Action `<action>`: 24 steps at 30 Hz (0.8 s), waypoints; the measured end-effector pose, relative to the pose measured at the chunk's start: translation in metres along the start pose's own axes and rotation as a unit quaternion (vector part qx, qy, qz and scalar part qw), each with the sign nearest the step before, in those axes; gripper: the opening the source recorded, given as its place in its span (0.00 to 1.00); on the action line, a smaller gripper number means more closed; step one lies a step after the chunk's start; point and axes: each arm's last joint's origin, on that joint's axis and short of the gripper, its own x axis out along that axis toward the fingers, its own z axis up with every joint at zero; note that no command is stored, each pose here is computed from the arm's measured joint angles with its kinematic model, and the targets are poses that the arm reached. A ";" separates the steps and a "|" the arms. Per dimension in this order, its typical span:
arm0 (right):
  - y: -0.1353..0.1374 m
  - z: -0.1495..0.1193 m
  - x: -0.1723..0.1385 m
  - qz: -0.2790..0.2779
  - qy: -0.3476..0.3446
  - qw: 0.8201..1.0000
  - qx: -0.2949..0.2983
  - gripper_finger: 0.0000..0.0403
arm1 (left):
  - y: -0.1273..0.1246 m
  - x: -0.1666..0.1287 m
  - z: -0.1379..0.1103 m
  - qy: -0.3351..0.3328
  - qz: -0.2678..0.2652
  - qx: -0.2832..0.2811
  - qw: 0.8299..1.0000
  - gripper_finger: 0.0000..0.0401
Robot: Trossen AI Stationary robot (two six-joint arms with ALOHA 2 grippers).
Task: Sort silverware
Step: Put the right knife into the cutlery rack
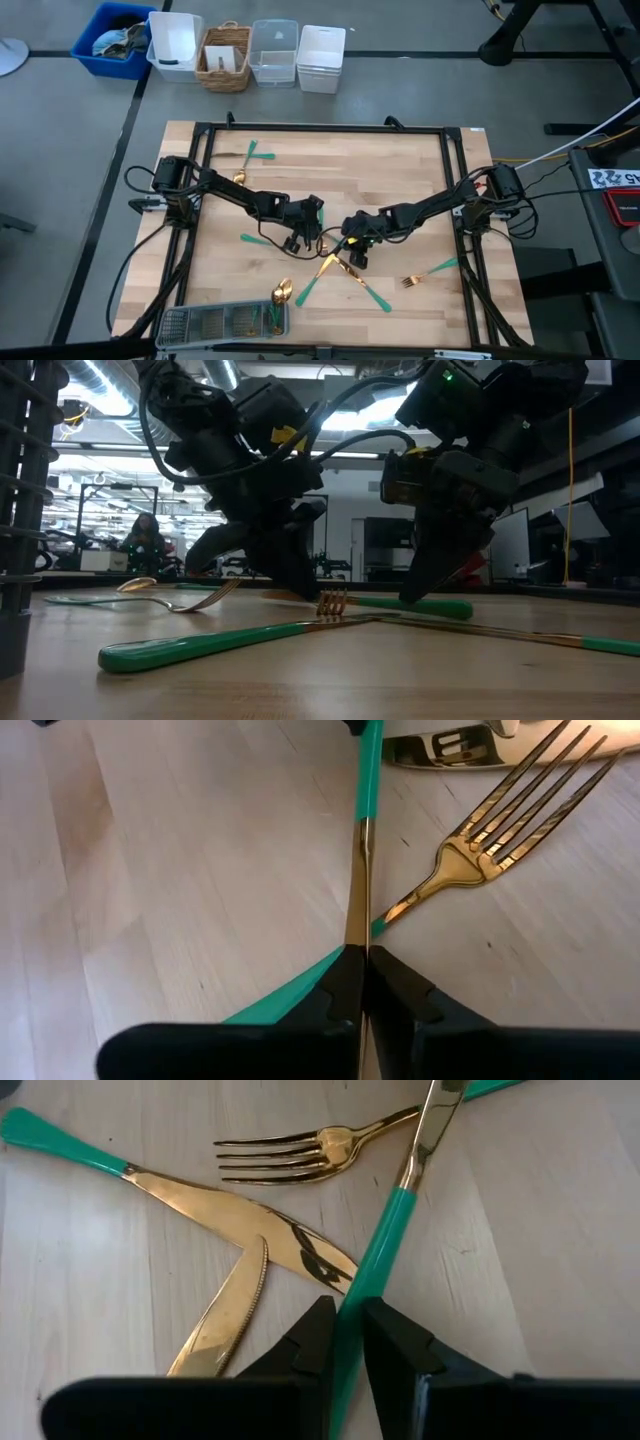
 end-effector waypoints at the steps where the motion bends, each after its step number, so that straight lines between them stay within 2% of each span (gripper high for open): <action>1: 0.000 0.001 0.000 0.000 0.000 1.000 -0.001 0.13 | 0.000 0.000 0.000 0.000 0.000 0.000 1.000 0.00; 9: 0.000 0.003 -0.001 -0.013 -0.004 1.000 0.004 0.13 | 0.000 0.000 0.000 0.000 -0.001 -0.005 1.000 0.00; 13: 0.000 0.003 -0.001 -0.021 -0.008 0.999 0.031 0.13 | 0.000 0.000 0.000 -0.001 0.000 -0.025 1.000 0.00; 18: 0.000 0.003 -0.001 -0.017 -0.007 0.999 0.032 0.13 | 0.000 0.000 0.000 -0.001 -0.001 -0.050 0.999 0.00; 24: 0.000 0.003 -0.001 -0.011 -0.005 0.999 0.046 0.16 | 0.000 0.000 0.000 -0.001 -0.002 -0.053 0.999 0.00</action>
